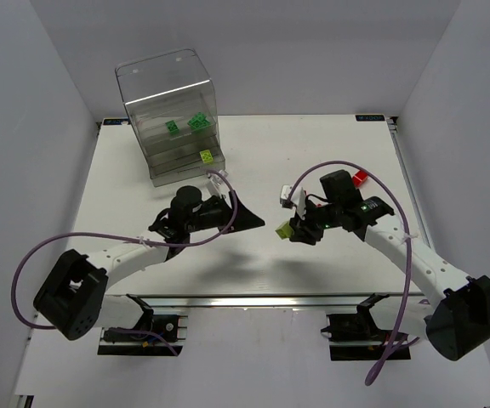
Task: Sort the legos into containers by color
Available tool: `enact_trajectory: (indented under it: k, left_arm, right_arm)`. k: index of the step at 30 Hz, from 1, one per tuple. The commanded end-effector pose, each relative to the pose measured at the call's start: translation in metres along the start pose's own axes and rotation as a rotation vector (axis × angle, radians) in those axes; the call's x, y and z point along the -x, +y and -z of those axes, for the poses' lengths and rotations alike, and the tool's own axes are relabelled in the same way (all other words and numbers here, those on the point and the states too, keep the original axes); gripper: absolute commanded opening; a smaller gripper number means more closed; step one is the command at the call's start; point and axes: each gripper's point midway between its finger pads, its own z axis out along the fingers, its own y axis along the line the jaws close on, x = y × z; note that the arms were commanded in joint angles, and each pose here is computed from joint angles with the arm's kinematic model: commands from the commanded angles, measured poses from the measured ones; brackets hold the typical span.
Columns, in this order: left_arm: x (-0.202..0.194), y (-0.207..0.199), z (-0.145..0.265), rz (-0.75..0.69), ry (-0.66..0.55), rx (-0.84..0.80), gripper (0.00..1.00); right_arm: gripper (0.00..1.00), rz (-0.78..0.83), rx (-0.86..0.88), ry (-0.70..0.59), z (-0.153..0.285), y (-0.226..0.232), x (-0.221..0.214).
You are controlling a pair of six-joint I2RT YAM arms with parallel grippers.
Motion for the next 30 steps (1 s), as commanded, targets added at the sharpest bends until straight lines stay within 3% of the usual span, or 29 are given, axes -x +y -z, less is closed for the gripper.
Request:
enact_trajectory:
  k: [1, 11, 18, 19, 23, 30]
  left_arm:
    - [0.009, -0.028, -0.01, -0.014, -0.028, -0.058, 0.76]
    - [-0.008, -0.029, -0.037, 0.016, 0.034, -0.052, 0.76]
    - [-0.013, -0.03, -0.048, 0.025, 0.054, -0.058, 0.7]
    - [-0.016, -0.031, -0.052, 0.027, 0.068, -0.059, 0.68]
    - [-0.021, -0.027, -0.055, 0.039, 0.093, -0.057, 0.42]
    - [-0.019, -0.025, -0.057, 0.036, 0.084, -0.051, 0.2]
  right_arm:
    - [0.0, 0.093, -0.068, -0.058, 0.006, -0.015, 0.03]
    - [0.0, 0.118, -0.106, -0.052, 0.002, -0.015, 0.037]
    - [0.0, 0.127, -0.103, -0.051, 0.002, -0.01, 0.039]
    - [0.0, 0.126, -0.107, -0.053, 0.002, -0.012, 0.039]
    - [0.0, 0.128, -0.108, -0.056, 0.003, -0.01, 0.04]
    - [0.0, 0.11, -0.118, -0.048, 0.002, -0.01, 0.034]
